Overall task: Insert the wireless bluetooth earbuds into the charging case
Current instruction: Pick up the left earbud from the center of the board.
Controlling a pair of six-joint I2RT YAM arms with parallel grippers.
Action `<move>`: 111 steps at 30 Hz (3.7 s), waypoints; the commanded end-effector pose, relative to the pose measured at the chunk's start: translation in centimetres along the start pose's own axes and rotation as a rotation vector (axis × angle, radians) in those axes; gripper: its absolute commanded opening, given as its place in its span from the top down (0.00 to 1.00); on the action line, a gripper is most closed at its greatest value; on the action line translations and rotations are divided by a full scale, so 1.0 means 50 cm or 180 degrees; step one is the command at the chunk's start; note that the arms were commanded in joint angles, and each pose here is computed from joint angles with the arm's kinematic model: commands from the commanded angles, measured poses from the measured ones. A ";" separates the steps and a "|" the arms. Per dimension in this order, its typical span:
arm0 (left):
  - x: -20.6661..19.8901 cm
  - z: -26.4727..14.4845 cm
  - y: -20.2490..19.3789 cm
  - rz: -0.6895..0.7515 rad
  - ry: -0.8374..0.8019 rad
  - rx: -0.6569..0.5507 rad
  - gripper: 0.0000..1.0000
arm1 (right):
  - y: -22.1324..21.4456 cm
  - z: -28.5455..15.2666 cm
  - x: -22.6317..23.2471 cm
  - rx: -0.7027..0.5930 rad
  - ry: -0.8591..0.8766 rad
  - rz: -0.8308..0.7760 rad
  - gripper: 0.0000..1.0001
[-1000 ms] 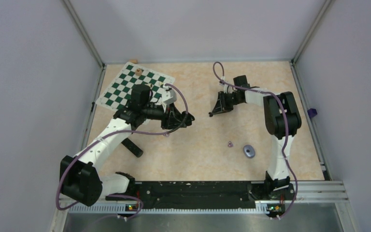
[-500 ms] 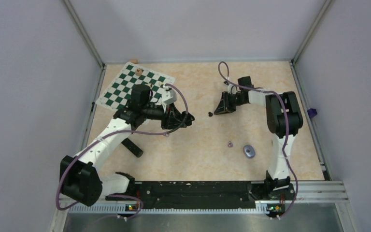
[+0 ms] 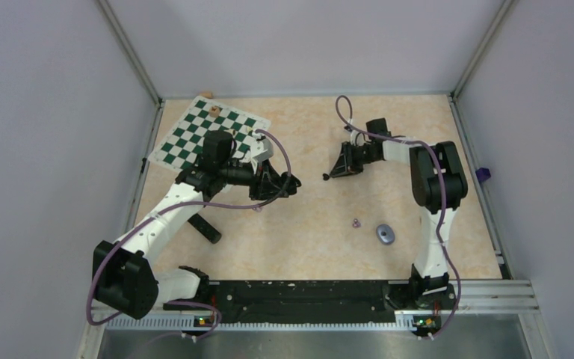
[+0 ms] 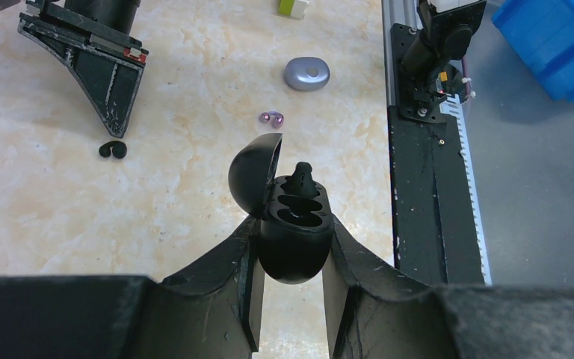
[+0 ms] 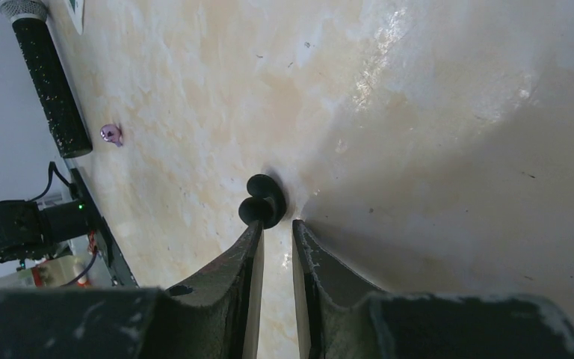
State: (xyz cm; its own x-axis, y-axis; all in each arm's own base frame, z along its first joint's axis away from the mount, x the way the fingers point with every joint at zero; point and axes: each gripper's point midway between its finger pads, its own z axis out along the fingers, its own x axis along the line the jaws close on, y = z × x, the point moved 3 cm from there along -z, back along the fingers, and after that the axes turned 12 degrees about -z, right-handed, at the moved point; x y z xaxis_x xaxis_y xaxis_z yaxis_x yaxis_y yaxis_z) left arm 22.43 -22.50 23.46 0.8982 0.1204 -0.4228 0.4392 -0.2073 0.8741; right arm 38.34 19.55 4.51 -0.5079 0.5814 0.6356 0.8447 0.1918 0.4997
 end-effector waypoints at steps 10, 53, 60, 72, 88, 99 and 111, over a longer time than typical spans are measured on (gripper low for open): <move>-0.018 -0.005 0.028 0.0238 -0.0049 -0.0083 1.00 | -0.024 0.035 -0.004 0.0167 -0.0073 -0.0064 0.77; -0.023 -0.007 0.030 0.0267 -0.0060 -0.0088 1.00 | -0.018 0.023 -0.018 0.0166 -0.0162 -0.0083 0.73; -0.021 -0.006 0.030 0.0261 -0.0061 -0.0084 1.00 | -0.023 0.028 -0.026 0.0190 -0.0207 -0.0039 0.76; -0.022 -0.007 0.032 0.0250 -0.0068 -0.0083 1.00 | -0.035 0.049 -0.026 0.0279 -0.0252 -0.0041 0.77; -0.025 -0.008 0.035 0.0249 -0.0083 -0.0075 1.00 | -0.044 0.067 -0.028 0.0371 -0.0321 -0.0052 0.77; -0.024 -0.008 0.034 0.0251 -0.0086 -0.0071 1.00 | -0.047 0.076 -0.029 0.0401 -0.0334 -0.0054 0.78; -0.025 -0.008 0.034 0.0264 -0.0083 -0.0075 1.00 | -0.052 0.092 -0.014 0.0446 -0.0233 -0.0096 0.77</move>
State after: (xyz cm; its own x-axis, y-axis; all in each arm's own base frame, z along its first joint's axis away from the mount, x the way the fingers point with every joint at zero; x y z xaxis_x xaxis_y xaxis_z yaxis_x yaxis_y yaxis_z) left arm 22.09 -22.34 23.34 0.8964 0.1198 -0.4267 0.4430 -0.2168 0.8699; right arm 38.35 22.40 4.30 -0.5468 0.5579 0.6243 0.8282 0.2512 0.5010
